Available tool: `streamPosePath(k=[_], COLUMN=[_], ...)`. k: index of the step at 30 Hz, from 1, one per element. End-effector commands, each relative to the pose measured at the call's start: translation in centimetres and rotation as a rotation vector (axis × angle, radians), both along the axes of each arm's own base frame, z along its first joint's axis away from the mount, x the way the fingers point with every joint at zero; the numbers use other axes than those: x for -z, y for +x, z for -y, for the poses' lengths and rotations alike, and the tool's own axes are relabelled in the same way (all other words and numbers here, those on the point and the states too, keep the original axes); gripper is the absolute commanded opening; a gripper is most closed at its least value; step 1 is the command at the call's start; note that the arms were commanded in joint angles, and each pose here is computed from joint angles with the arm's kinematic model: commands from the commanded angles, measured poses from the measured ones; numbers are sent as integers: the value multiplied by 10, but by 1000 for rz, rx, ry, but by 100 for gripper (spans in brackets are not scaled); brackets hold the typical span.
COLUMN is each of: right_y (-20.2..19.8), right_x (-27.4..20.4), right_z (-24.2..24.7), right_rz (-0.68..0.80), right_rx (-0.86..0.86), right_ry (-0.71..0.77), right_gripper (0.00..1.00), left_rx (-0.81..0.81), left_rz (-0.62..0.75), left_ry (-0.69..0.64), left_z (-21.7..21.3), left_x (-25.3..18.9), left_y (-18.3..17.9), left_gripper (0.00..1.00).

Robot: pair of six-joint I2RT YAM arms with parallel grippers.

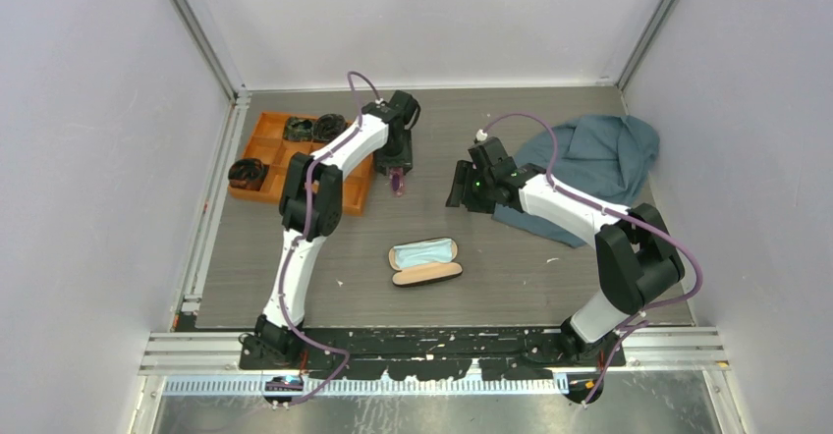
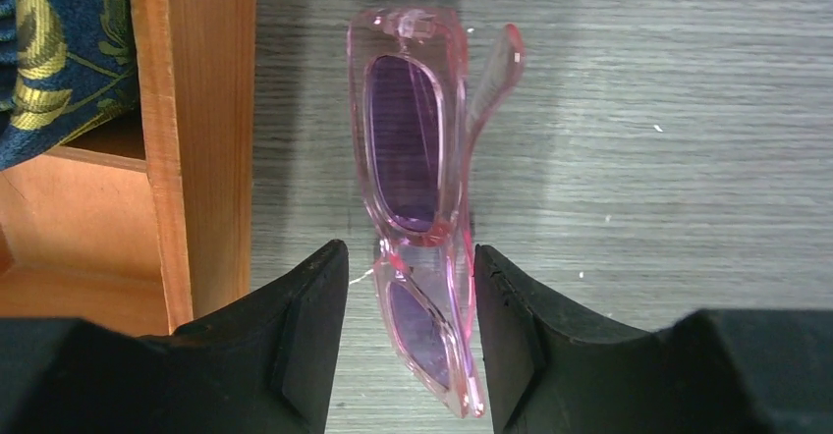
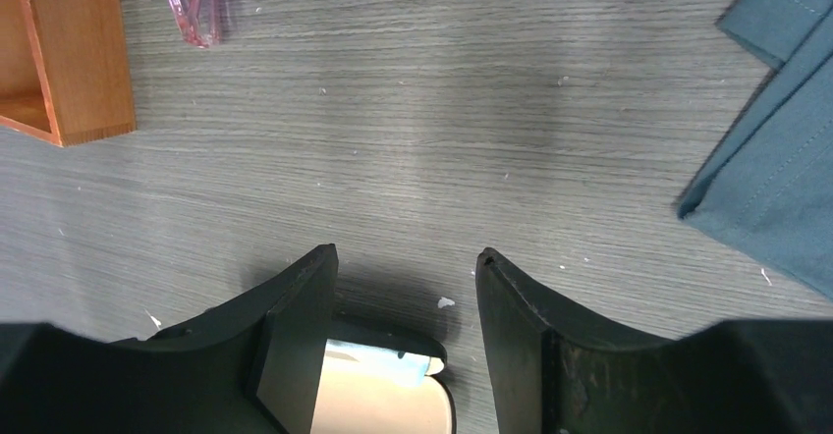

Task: Organize the sunglasses
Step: Pick up the sunglasses from the center of the board.

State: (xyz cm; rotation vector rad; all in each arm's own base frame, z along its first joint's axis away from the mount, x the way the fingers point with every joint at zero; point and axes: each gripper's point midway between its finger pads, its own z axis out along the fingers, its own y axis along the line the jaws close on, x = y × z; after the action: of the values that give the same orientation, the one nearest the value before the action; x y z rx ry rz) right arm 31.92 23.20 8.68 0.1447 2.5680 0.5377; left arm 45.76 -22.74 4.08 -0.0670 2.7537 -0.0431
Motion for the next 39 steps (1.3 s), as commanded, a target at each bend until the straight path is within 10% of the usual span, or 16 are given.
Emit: streamPosePath(k=[1, 18, 39], right_y=[12, 7, 5], right_x=[-15, -12, -20], right_z=[-8, -9, -4], right_rz=[52, 38, 61], right_rx=[-19, -12, 8], right_ry=[34, 49, 62], right_gripper=[60, 60, 60], left_rx=[-30, 74, 270], left_rz=[29, -2, 154], left_ry=[48, -1, -28], left_z=[-10, 4, 9], left_x=[-5, 13, -80], left_y=[9, 8, -26], left_gripper=[50, 31, 26])
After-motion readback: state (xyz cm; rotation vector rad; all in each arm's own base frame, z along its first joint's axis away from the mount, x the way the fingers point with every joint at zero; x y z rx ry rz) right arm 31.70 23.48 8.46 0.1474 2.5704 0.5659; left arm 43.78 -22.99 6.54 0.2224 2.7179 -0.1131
